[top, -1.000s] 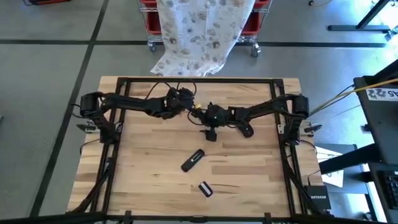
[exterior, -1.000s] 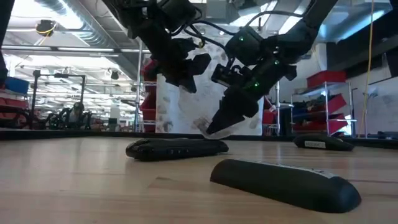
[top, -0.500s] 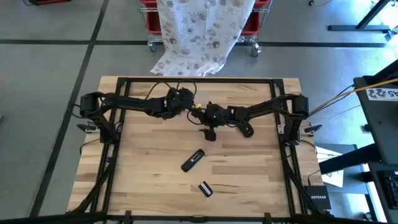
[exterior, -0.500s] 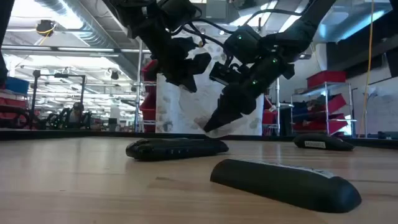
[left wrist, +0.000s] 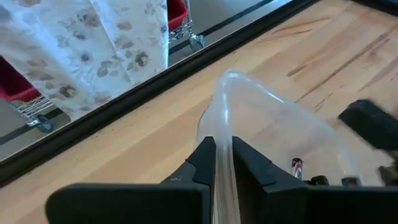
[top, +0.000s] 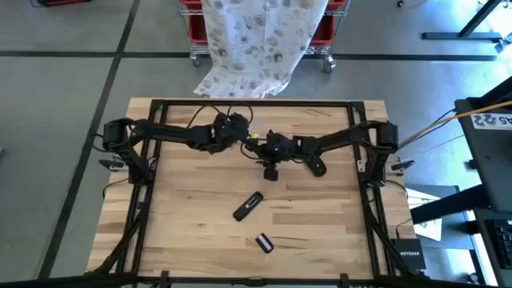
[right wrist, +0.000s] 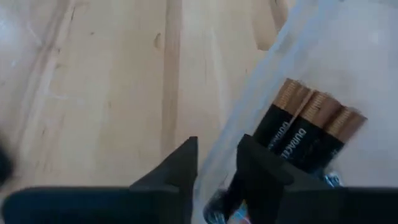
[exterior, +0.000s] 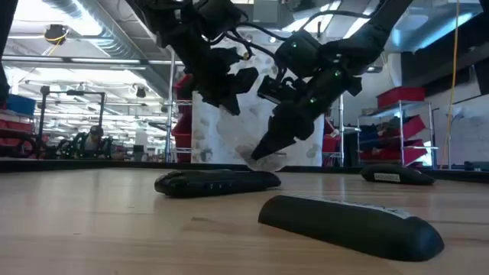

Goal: Insert battery
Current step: Remove the silver battery from the transparent bin

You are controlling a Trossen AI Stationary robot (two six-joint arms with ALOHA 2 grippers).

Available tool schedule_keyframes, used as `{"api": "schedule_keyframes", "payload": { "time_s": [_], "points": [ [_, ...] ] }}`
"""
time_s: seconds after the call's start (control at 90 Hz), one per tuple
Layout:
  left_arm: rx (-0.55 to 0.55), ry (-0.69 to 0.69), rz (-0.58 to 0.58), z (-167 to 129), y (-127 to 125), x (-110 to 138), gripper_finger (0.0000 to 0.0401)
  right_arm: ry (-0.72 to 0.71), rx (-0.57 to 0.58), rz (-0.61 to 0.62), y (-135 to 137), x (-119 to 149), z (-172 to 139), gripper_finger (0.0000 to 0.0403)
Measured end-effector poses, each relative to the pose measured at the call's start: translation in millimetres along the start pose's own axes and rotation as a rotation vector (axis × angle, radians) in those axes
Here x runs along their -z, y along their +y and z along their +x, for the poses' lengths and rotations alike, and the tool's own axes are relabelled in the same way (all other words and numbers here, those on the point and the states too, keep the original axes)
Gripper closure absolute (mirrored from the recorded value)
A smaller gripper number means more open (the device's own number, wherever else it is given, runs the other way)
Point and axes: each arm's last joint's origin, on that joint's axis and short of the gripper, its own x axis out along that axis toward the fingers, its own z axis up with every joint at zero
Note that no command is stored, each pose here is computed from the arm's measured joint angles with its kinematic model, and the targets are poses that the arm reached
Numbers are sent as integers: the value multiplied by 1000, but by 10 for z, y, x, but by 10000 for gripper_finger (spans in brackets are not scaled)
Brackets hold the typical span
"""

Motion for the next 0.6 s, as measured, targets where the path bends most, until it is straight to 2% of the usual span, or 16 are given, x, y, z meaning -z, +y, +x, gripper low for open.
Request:
{"api": "schedule_keyframes", "payload": {
  "time_s": [0.211,0.6],
  "points": [
    [-15,21,12,-3,12,19,390,19,9,-38,0,-34,-109,347],
    [-40,16,44,-10,23,15,390,9,34,-86,4,-201,-550,343]
  ]
}}
